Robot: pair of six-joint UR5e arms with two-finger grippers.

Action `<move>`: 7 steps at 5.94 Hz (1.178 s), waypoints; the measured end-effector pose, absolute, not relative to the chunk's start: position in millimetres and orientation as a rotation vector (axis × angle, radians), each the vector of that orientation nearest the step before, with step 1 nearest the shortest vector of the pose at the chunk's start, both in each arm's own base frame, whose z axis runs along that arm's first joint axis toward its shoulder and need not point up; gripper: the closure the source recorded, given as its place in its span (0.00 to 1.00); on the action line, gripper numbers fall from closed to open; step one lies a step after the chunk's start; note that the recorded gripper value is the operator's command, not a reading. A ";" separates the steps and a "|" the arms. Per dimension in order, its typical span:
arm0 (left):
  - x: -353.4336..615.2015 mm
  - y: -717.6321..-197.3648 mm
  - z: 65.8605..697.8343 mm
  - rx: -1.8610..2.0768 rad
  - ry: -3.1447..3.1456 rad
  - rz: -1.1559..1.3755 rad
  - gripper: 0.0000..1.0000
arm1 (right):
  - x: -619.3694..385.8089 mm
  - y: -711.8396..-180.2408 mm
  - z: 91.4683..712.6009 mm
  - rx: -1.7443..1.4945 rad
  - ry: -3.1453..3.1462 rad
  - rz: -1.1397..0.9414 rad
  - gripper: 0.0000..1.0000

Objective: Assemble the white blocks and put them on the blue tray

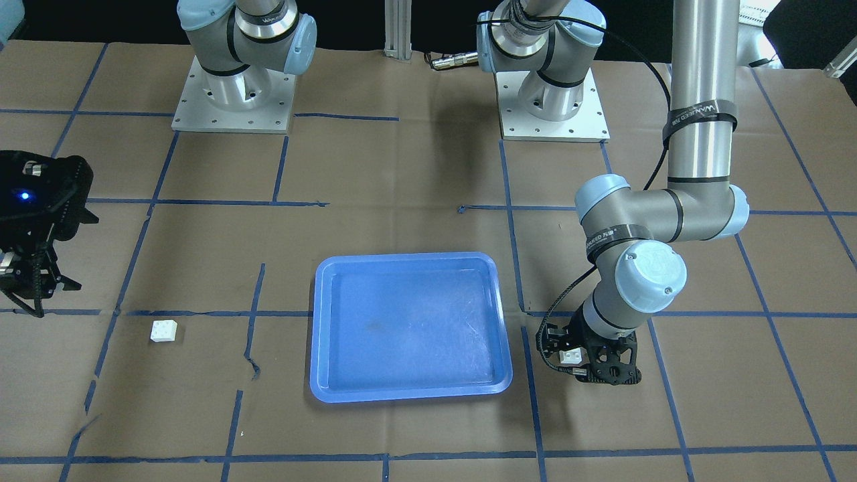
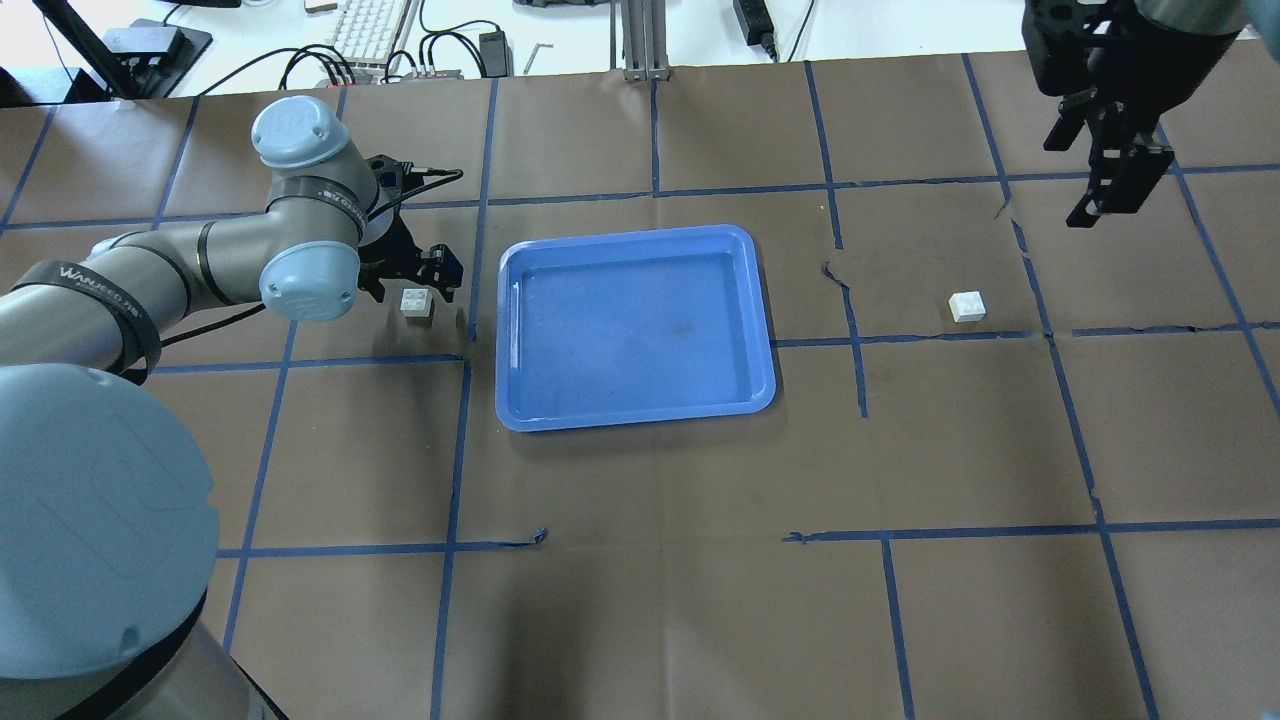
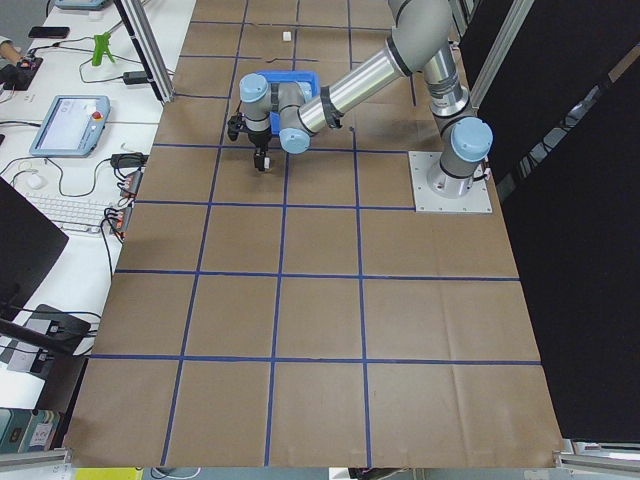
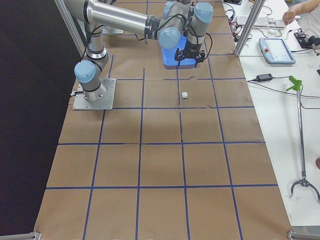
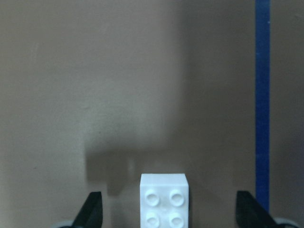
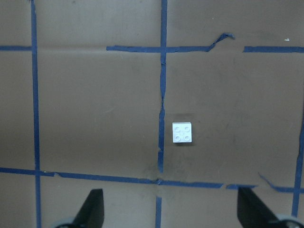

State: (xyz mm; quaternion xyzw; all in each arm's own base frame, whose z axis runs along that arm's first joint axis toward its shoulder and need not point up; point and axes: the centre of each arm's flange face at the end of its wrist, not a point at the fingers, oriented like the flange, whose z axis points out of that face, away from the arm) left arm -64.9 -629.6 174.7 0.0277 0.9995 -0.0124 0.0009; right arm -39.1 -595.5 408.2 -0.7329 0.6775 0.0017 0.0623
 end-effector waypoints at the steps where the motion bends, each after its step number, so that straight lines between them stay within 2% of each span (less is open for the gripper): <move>1: -64.8 -629.9 175.0 0.096 3.137 -0.040 0.90 | -53.9 -601.5 380.7 -2.223 1.937 -0.076 0.00; 3: -69.1 -631.8 184.9 0.223 3.121 -0.062 0.90 | -65.2 -602.2 307.7 -2.184 1.816 -0.294 0.00; 4: -90.6 -631.5 198.9 0.430 3.089 -0.097 0.89 | -73.4 -600.8 268.5 -2.158 1.813 -0.383 0.00; 7: -241.1 -598.0 242.6 1.429 2.715 -0.270 0.87 | -96.4 -601.5 178.7 -2.080 1.792 -0.448 0.00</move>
